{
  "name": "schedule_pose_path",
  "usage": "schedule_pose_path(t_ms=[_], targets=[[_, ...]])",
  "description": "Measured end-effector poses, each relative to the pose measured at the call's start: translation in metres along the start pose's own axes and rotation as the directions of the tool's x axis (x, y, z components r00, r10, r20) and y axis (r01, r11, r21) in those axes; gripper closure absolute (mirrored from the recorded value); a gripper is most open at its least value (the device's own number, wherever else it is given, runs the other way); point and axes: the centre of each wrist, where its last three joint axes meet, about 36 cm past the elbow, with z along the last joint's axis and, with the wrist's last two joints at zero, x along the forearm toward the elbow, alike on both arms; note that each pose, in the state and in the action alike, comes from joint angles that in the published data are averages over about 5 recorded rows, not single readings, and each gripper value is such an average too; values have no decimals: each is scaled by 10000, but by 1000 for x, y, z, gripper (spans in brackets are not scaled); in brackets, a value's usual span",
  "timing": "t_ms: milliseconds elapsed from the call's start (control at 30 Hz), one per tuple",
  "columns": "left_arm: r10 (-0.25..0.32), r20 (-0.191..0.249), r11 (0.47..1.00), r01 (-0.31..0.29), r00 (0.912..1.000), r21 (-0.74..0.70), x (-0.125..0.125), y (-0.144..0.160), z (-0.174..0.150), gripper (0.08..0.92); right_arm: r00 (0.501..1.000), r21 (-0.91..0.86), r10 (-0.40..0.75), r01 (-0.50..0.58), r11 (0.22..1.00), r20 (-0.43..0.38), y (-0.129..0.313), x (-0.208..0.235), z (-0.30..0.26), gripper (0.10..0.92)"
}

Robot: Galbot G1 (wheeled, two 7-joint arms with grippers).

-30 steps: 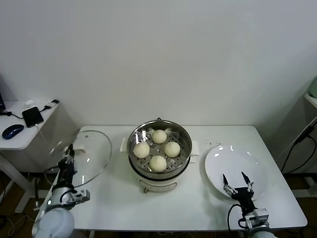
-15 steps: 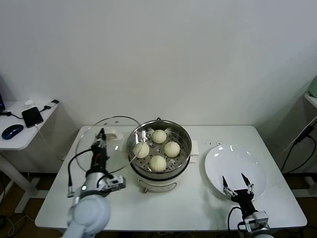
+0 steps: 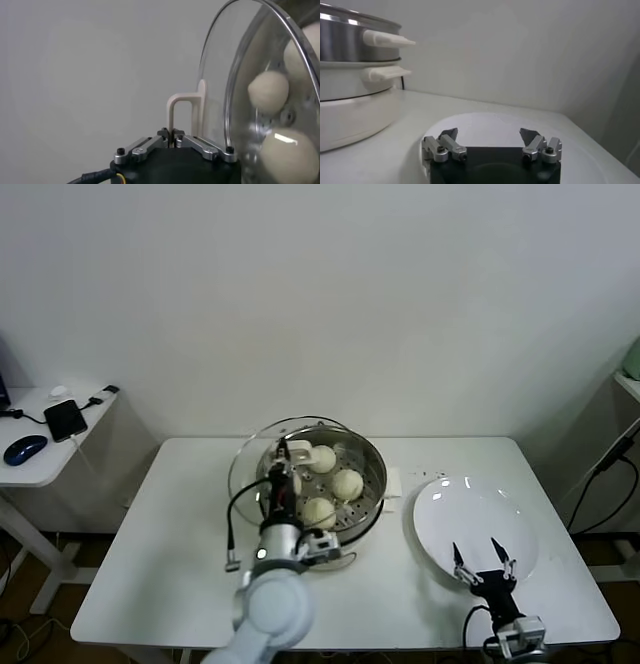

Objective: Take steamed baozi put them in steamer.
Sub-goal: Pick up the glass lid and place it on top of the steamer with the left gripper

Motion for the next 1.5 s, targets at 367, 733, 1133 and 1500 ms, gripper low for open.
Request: schedule_pose_path(t_ms=[367,733,1133,1500], targets=[[-75,345,9998,82,9994,-208,-8,-18,-50,864,9998,-133,199,-198,9997,35,0,4,6,200],[33,165,9962,-18,9999,-875,-14,-45,-53,864,9990,-253,399,-394,9989,199,5,3,7,200],[-57,-33,9908,52,10000,-1355,-20,-60,-42,864,9986,-208,454,-448,9988,275,8,4,7,200],[-47,-91,9914,35,9999,-1310,-22,-65,-40,864,9985,-183,444,-438,9989,315,10,5,6,200]])
